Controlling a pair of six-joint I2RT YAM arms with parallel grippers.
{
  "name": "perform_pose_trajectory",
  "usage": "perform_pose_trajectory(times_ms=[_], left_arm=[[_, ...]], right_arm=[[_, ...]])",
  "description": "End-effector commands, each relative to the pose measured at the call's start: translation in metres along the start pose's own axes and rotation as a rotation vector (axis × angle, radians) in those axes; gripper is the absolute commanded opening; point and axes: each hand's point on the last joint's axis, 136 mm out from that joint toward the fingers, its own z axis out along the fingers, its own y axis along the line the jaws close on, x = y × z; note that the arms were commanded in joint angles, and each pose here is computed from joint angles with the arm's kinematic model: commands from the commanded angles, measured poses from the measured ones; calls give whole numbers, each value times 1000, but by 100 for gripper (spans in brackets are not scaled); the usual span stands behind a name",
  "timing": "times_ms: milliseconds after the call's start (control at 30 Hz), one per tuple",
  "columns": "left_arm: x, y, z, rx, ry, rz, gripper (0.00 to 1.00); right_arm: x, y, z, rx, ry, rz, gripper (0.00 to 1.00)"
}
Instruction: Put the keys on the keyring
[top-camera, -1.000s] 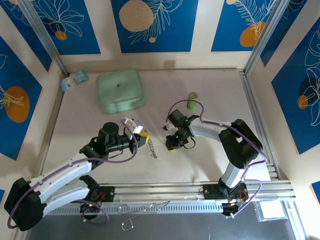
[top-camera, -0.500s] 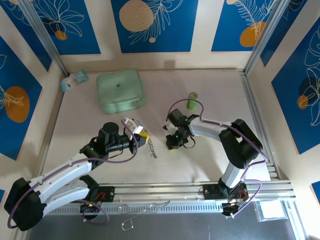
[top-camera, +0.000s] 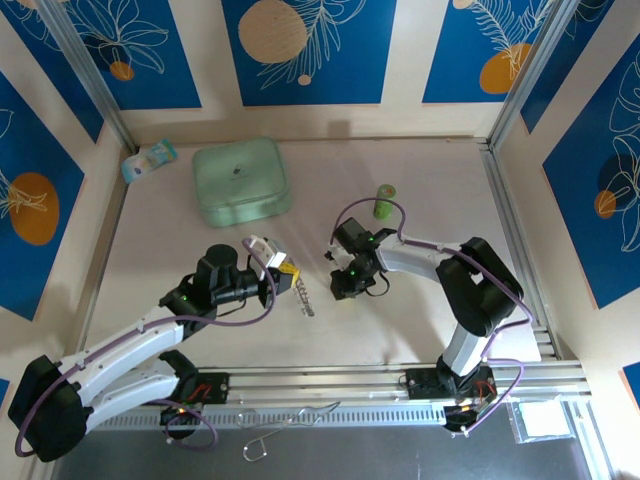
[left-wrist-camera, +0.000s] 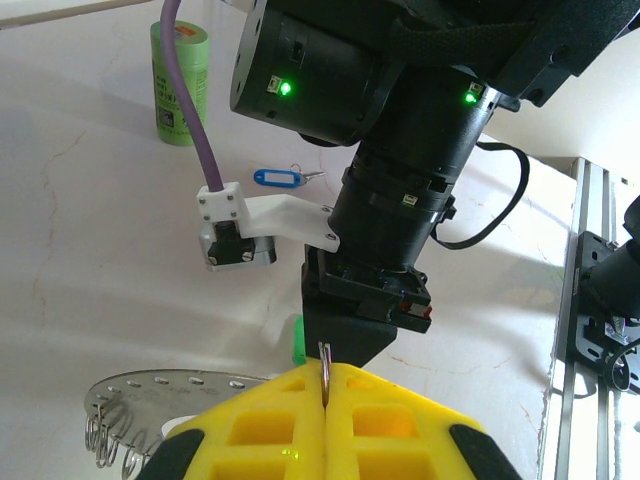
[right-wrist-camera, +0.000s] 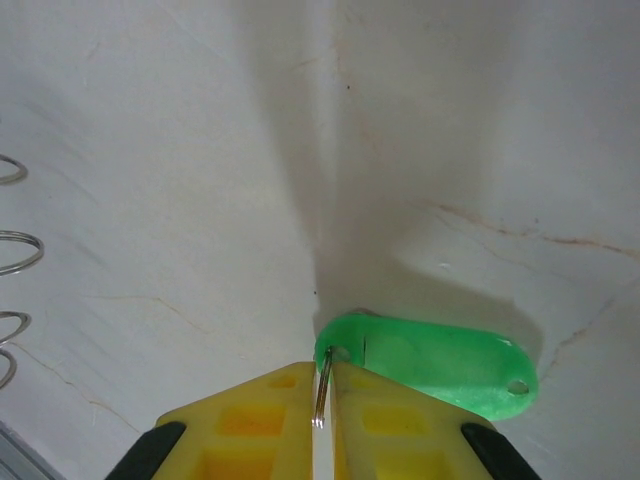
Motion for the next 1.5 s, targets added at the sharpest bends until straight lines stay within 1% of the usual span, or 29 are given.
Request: perform_pose_trajectory(times_ms=[0, 233, 400, 533, 600, 733, 867, 1000, 1067, 1233, 1400, 1467], left_arm=[[-11, -7, -2, 17, -38, 36, 0], [-11, -7, -3, 17, -38, 37, 0], [-11, -7, -3, 16, -38, 37, 0], [-11, -7, -4, 16, -39, 36, 0], [-11, -7, -4, 14, -36, 37, 0], [-12, -7, -5, 9, -34, 40, 0], [-14, -7, -5, 5, -34, 44, 0], [-18, -7, -6, 7, -40, 45, 0], [-20, -8, -6, 10, -43, 40, 0], [-22, -11, -5, 31, -57, 20, 0], [-26, -15, -4, 60, -76, -36, 0], [-28, -18, -4, 75, -81, -65, 0]], right_arm=[[1, 4, 0, -5, 22, -7, 13], [2, 3, 2, -1, 29, -1, 10], [1, 4, 0, -4, 25, -6, 4], [-2, 7, -8, -1, -3, -27, 0], [-5, 11, -17, 4, -36, -52, 0], [-13, 19, -40, 36, -118, -141, 0], [-22, 26, -65, 102, -212, -255, 0], [-34, 34, -91, 180, -340, -402, 0], [-38, 43, -103, 189, -412, -480, 0], [-44, 75, -132, 104, -579, -669, 0], [-39, 104, -154, 7, -697, -845, 0], [-36, 111, -159, -7, -734, -906, 0]])
